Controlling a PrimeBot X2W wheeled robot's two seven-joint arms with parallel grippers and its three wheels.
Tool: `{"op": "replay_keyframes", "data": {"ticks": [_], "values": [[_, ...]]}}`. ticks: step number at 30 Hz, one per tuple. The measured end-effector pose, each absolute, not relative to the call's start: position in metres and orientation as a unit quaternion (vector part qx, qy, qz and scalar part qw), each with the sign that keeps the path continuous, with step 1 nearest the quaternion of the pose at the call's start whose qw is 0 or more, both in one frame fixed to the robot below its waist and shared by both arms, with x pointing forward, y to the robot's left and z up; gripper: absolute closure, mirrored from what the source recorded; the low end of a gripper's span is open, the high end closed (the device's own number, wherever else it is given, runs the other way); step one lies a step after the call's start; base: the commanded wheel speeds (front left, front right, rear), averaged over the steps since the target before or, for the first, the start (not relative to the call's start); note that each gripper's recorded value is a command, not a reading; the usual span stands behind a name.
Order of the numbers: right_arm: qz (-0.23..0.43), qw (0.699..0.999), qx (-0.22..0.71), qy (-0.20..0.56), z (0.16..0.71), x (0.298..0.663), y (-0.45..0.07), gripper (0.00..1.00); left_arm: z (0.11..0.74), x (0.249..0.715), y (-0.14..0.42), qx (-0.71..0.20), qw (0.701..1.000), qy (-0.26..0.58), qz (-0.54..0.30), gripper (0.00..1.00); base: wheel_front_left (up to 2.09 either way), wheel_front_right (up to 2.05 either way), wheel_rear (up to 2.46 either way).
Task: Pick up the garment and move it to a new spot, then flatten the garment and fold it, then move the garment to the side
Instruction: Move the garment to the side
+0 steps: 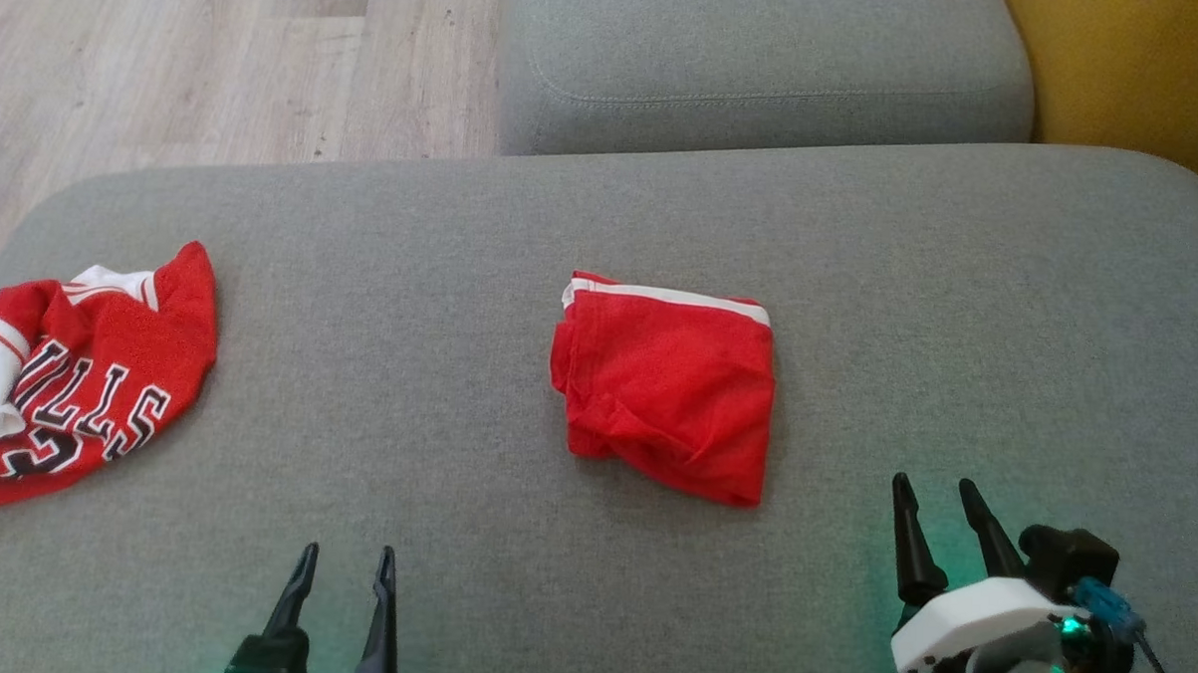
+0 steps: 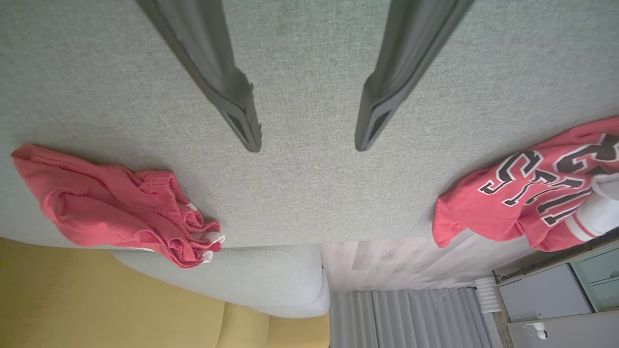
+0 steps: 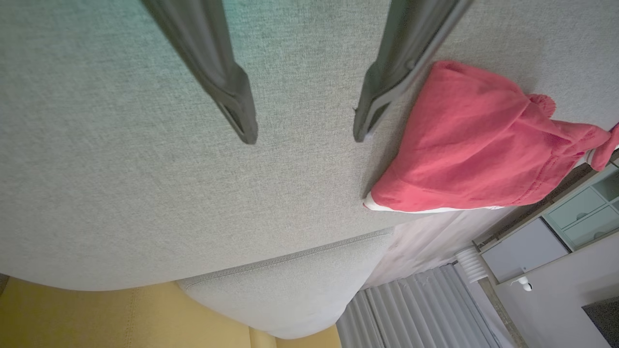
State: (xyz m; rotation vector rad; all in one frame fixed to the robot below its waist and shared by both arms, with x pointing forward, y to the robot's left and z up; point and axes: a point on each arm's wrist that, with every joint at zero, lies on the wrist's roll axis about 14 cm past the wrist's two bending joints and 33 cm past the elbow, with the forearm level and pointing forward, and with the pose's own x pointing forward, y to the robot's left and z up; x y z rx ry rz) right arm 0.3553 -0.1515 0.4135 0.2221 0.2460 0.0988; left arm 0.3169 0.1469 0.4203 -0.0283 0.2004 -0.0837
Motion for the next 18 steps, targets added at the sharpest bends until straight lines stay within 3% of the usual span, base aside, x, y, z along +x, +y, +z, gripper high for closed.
{"op": "replay_keyframes", "data": {"ticks": [11, 18], "values": [[0.078, 0.982, 0.119, 0.126, 0.414, 0.364, -0.130, 0.00, 0.417, 0.314, 0.144, -0.017, 0.993, 0.106, -0.047, 0.00, 0.00, 0.00, 0.00], [0.139, 0.980, 0.105, 0.098, 0.443, 0.413, -0.090, 0.00, 0.413, 0.310, 0.144, -0.031, 0.992, 0.115, -0.044, 0.00, 0.00, 0.00, 0.00]]}}
